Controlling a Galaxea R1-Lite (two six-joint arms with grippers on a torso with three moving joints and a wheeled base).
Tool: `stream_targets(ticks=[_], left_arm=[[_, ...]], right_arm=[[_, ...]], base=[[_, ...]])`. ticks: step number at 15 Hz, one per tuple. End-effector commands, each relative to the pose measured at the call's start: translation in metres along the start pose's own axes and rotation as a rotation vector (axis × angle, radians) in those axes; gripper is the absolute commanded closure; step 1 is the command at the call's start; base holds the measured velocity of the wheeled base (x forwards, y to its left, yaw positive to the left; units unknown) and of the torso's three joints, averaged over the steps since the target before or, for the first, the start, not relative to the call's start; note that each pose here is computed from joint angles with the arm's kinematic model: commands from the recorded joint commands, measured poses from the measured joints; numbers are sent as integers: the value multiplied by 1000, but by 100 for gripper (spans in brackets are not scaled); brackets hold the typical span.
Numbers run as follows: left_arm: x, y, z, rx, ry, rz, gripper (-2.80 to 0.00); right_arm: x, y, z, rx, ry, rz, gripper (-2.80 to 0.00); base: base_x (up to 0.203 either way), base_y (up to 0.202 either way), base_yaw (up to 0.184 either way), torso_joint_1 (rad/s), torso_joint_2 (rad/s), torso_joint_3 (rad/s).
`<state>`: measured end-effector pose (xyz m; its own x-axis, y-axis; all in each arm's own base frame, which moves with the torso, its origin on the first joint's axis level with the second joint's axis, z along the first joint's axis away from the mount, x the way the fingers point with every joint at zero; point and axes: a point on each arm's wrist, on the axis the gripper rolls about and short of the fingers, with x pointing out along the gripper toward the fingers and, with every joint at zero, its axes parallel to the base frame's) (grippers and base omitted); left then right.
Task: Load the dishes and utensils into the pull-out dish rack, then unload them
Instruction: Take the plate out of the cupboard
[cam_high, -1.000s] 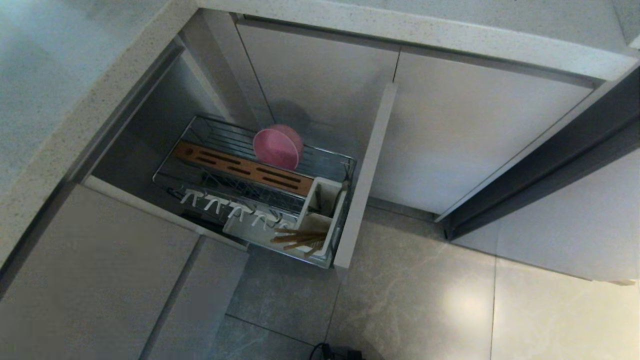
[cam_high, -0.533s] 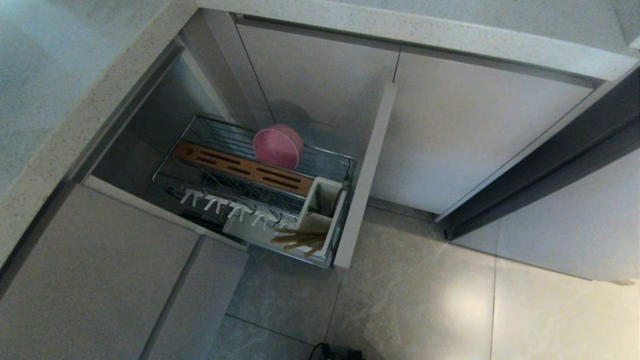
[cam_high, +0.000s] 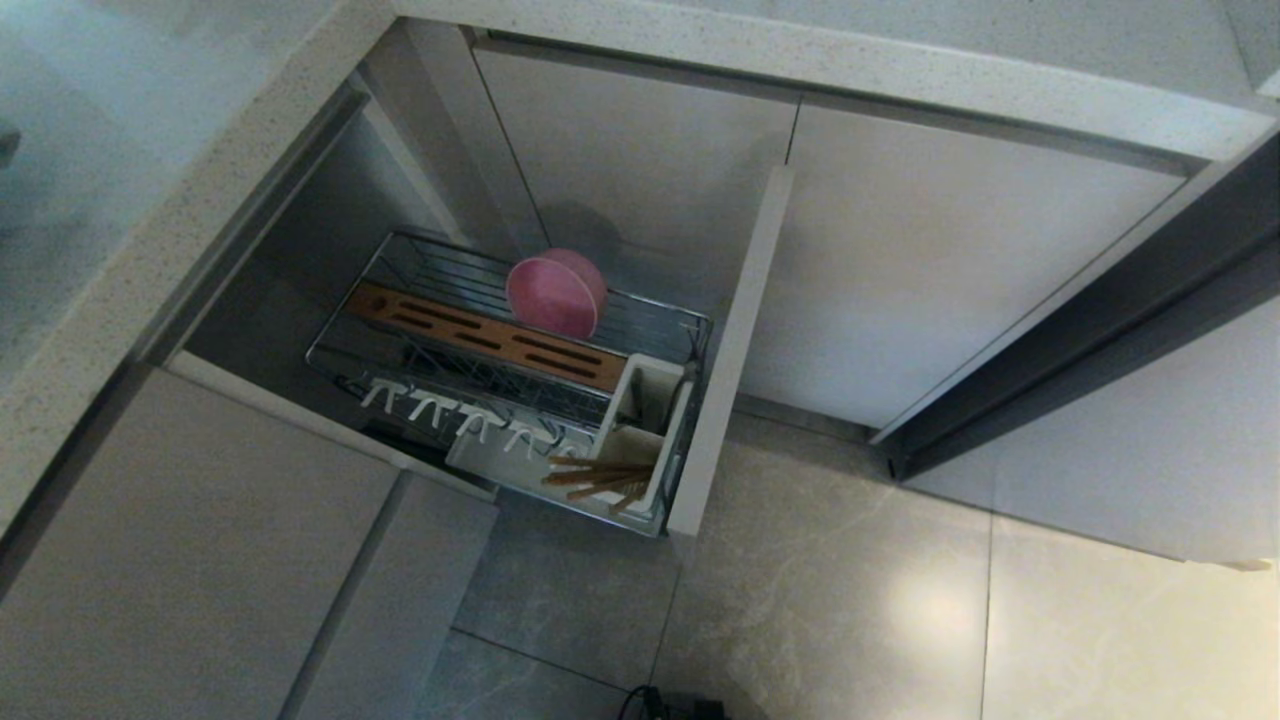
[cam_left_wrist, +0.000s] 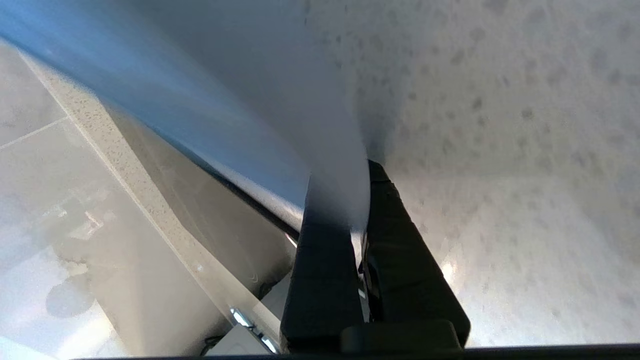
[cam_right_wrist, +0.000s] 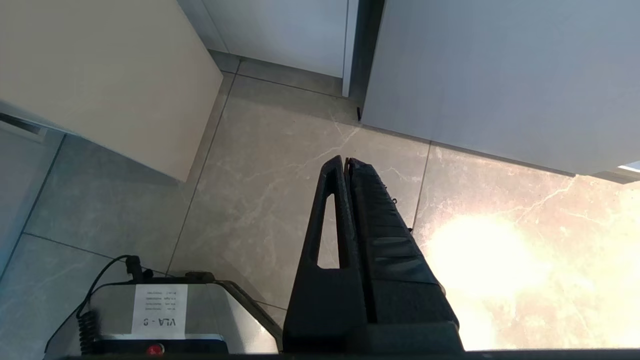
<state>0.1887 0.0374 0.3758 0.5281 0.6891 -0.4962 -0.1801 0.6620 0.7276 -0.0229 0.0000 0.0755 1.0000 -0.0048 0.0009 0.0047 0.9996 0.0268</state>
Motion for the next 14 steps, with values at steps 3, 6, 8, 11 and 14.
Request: stream_targets(ticks=[3, 6, 8, 11, 14], left_arm=[[8, -4, 4, 19, 22, -7, 0], [7, -3, 4, 13, 16, -3, 0], [6, -3, 4, 10, 14, -3, 0], [4, -1, 3, 4, 6, -1, -280], [2, 1, 4, -20, -21, 12, -280]], right_arm=[[0, 0, 0, 1, -1, 0, 0], [0, 0, 0, 1, -1, 0, 0], [0, 0, 0, 1, -1, 0, 0], [0, 0, 0, 1, -1, 0, 0], [0, 0, 0, 0, -1, 0, 0]], base=[[0, 0, 0, 0, 0, 0], [0, 0, 0, 0, 0, 0], [0, 0, 0, 0, 0, 0], [0, 0, 0, 0, 0, 0], [0, 0, 0, 0, 0, 0]])
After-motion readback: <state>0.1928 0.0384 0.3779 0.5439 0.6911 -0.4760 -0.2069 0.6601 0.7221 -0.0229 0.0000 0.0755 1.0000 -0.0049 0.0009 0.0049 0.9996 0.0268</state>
